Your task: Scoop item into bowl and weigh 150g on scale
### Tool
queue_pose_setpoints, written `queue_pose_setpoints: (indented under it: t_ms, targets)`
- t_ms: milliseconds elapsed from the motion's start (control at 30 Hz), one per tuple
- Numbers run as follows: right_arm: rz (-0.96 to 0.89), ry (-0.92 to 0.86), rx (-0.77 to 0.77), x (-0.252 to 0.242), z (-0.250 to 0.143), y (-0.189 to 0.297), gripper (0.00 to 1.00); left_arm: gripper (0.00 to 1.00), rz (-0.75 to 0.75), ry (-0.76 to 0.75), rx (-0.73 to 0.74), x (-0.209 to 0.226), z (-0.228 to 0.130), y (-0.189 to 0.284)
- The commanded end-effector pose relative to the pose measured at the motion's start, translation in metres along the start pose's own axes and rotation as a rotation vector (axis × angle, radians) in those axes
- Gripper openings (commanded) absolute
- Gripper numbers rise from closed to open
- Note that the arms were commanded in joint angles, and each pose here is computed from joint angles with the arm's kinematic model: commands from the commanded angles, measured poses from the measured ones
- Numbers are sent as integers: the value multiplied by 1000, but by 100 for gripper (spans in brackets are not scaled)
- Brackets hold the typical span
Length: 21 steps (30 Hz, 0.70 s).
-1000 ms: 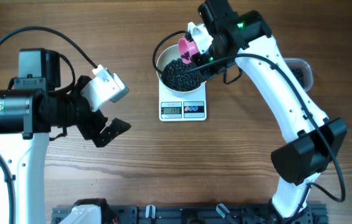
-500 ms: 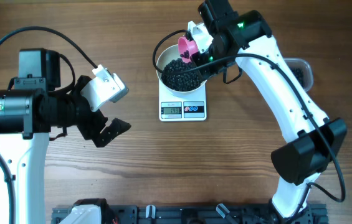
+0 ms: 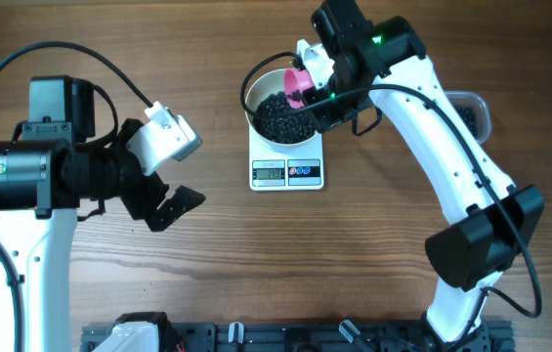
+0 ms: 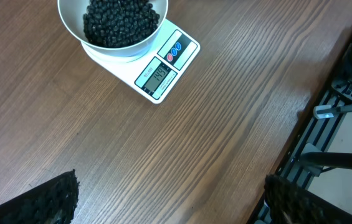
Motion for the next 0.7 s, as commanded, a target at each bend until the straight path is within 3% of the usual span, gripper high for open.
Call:
queue_pose_setpoints:
  t_ms: [0,667]
  targets:
    - [-17,29,-7,1,-2,6,4,100,8,-17,-21,-2,1,6]
    - [-84,32,-21,-5,2,6,4,100,8,-17,-21,-2,1,6]
Point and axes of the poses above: each gripper's point midway between its finger pads, its own y axis back along the fingers, its own x axis along the line the jaws close on, z = x × y, the point moved 9 cm from there along y, back along the fingers, and after that the axes turned 15 degrees about y, right-handed, at the moved point
